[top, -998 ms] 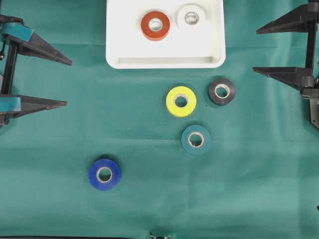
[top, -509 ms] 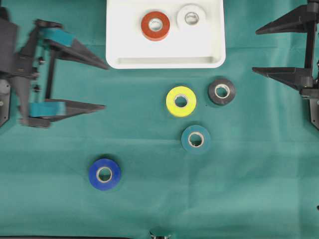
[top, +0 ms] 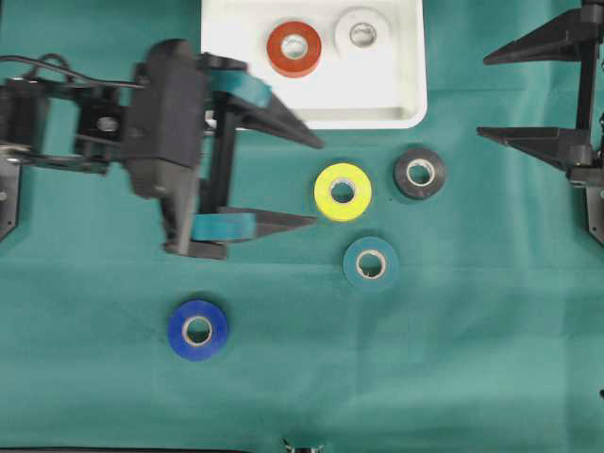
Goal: Pick up the tape from a random location and place it into the white case.
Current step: 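Move the left gripper rightward over the yellow tape roll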
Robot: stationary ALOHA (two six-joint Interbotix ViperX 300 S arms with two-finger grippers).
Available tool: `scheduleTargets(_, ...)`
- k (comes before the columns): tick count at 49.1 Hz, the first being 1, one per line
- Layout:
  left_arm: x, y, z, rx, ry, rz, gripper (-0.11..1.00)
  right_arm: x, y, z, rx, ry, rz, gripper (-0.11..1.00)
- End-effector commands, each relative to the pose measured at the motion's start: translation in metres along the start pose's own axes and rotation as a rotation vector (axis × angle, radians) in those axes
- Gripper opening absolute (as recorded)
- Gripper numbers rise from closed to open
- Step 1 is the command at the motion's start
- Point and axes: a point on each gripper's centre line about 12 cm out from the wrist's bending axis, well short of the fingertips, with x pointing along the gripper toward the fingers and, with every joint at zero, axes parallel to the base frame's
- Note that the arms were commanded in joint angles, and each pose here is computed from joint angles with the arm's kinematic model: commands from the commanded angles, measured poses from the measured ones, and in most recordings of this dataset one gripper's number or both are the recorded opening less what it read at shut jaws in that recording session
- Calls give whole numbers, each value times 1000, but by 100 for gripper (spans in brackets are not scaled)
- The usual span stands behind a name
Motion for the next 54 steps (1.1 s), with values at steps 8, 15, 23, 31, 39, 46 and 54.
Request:
scheduleTargets(8,19,2,33,13,-64,5,98,-1,1,4,-7,-12,2,86)
scheduleTargets(15,32,5,36,11,-64,11,98,-1,0,3,-12,-12,2,86)
scheduleTargets(23,41,7,38,10,-59,13,98,0,0,3,-16,-11,0,86)
scheduleTargets(31,43,10,38,2,-43,19,98,0,0,3,-16,-10,-1,86)
scheduleTargets(39,47,12,34,-8,15,18,98,0,0,3,-16,-10,-1,86)
scheduleTargets(46,57,13,30,-19,147,8,98,-1,0,4,-14,-13,-1,86)
scheduleTargets(54,67,12,31,-39,315,-5,98,-1,0,3,-13,-10,-1,86)
